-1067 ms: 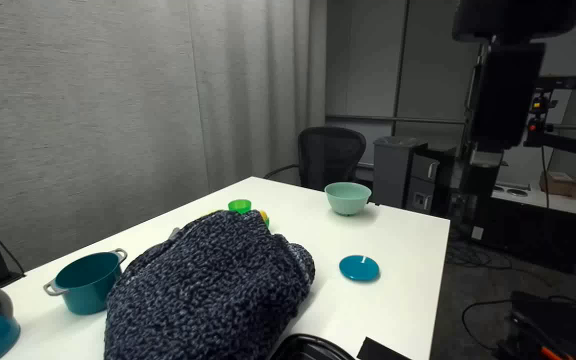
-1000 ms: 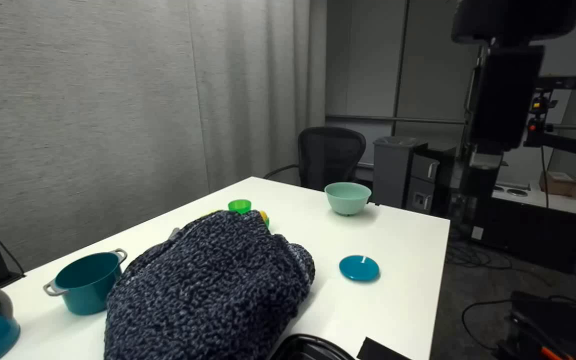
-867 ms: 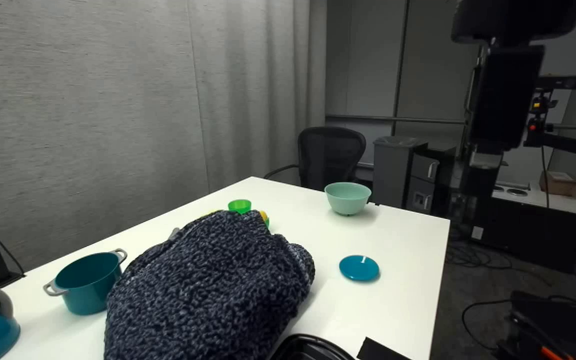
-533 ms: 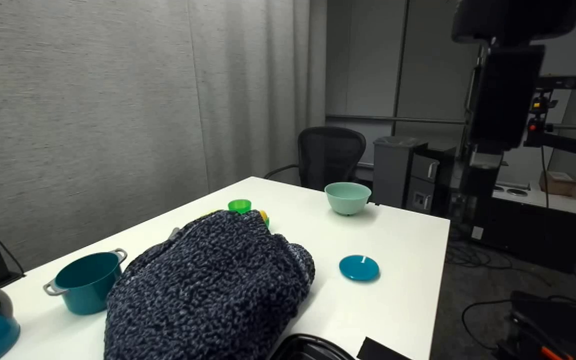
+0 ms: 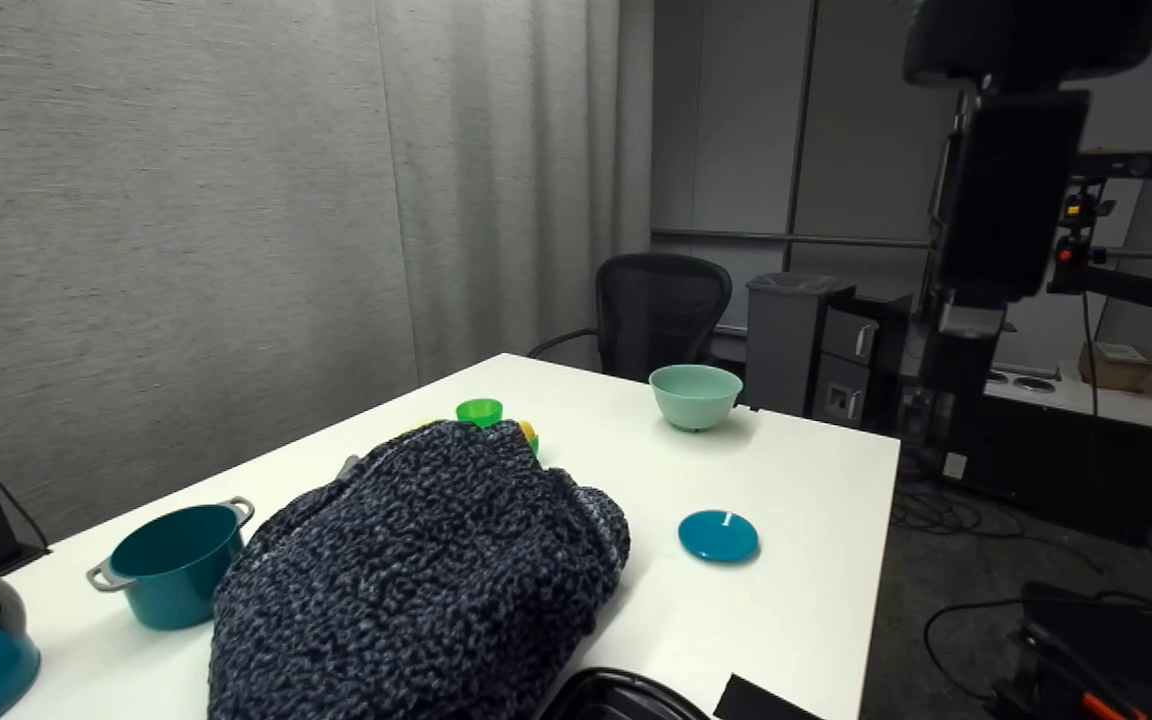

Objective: Move the cloth to the right

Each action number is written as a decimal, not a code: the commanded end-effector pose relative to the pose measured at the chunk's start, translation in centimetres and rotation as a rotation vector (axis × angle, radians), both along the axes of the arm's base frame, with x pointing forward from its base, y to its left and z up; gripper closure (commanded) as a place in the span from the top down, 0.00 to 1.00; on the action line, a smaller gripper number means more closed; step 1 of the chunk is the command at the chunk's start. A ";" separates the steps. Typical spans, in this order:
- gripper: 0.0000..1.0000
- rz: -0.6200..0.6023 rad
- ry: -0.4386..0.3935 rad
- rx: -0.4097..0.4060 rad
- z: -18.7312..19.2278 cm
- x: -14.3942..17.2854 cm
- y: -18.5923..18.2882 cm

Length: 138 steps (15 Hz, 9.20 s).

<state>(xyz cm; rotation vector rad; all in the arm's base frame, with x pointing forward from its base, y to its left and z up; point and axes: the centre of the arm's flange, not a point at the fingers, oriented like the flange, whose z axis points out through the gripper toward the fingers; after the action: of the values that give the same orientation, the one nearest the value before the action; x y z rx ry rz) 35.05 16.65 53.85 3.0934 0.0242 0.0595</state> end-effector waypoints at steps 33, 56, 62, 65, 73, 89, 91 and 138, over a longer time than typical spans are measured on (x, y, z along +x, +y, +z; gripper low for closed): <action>1.00 -0.193 -0.239 -0.012 -11.7 23.1 1.4; 1.00 -0.318 -0.353 0.137 -19.3 35.3 3.3; 0.74 -0.350 -0.443 0.205 -20.1 37.5 3.7; 0.49 -0.364 -0.386 0.225 -21.5 37.7 4.3; 0.00 -0.401 -0.331 0.161 -23.4 37.5 2.3; 0.00 -0.644 -0.124 -0.121 -26.6 32.3 -11.1; 0.00 -0.684 -0.086 -0.178 -25.8 31.4 -13.5; 0.00 -0.537 0.096 -0.207 -26.5 29.8 -12.6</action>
<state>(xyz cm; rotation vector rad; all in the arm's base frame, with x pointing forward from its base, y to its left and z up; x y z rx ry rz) 67.38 7.73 27.01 2.8781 -0.6875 -0.0676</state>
